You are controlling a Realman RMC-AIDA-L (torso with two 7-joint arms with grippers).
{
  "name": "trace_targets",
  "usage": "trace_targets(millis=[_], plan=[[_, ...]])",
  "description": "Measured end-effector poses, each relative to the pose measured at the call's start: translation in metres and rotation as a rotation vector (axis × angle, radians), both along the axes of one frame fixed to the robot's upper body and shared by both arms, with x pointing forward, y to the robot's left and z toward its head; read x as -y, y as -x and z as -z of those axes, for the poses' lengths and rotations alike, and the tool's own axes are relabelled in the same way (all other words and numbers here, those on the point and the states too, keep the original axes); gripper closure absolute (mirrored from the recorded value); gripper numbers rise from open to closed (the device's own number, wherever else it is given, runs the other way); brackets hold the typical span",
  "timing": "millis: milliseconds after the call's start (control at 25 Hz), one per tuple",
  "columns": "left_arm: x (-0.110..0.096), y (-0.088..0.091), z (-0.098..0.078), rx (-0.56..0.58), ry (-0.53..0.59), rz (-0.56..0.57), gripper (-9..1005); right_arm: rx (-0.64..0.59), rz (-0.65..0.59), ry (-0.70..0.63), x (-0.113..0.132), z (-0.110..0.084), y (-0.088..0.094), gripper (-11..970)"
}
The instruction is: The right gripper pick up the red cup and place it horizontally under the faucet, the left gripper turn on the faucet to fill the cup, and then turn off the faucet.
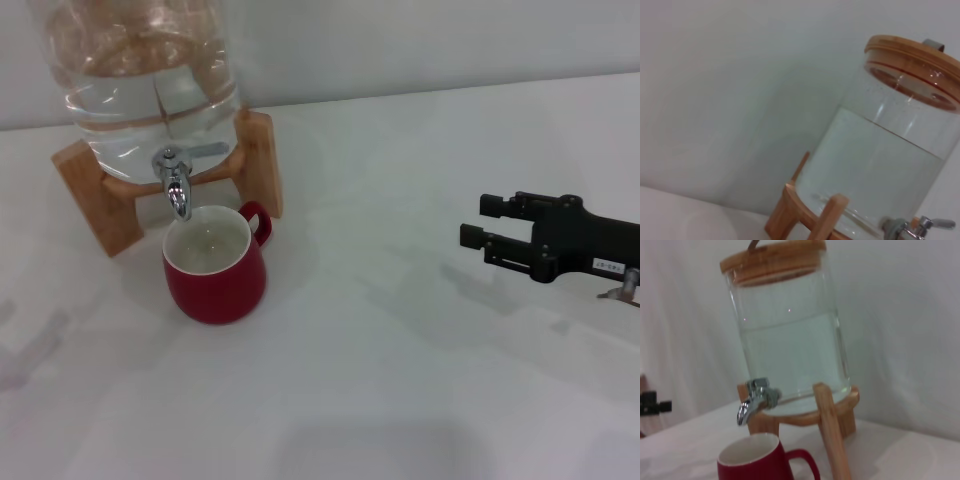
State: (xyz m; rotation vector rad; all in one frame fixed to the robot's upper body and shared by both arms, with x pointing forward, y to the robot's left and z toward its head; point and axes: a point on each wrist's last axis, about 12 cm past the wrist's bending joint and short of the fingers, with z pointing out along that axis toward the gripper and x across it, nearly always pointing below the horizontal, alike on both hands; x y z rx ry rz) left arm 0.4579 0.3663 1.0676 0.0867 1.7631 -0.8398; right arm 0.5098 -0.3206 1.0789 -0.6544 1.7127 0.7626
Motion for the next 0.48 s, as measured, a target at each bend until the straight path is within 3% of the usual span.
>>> trace_targets(millis=[480], plan=[[0.0025,0.0079,0.0043,-0.018,0.002,0.038,121,0.045,-0.008,-0.046,0.0074,-0.0071,0.0077,413]])
